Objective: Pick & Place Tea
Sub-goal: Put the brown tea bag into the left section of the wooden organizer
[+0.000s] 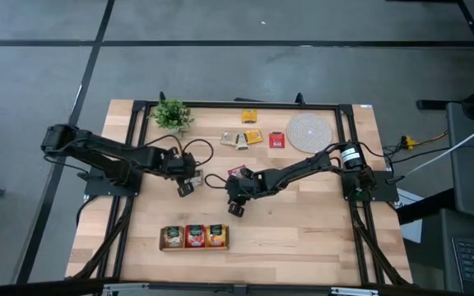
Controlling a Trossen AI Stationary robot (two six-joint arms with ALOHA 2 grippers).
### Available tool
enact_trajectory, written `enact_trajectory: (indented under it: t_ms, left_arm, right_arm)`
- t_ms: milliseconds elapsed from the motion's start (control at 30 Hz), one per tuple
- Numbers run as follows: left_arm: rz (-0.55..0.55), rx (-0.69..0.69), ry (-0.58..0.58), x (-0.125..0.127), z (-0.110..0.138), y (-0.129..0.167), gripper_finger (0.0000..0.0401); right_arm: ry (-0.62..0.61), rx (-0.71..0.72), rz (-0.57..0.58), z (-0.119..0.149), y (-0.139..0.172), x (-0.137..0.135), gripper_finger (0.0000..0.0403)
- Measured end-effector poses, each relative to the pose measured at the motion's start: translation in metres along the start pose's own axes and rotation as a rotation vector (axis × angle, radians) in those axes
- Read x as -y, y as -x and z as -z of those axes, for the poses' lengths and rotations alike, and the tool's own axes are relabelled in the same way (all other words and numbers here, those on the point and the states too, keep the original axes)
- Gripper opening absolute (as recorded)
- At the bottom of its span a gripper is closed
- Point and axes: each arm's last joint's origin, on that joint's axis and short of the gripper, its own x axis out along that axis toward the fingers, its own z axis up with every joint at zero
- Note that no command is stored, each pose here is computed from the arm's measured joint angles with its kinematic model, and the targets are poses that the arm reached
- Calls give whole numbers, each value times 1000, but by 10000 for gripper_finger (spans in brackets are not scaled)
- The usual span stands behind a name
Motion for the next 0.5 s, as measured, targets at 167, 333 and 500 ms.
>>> enact_trajectory:
  t_ms: [167,333,500]
  left_arm:
    - [21,84,1,5,6,20,1]
    - [-2,139,4,5,15,37,2]
    - [-32,180,20,1,22,49,2]
  right_arm:
    - [7,11,0,1,0,-4,80]
    - [11,20,-4,1,1,-7,80]
    - [11,32,14,2,1,-9,80]
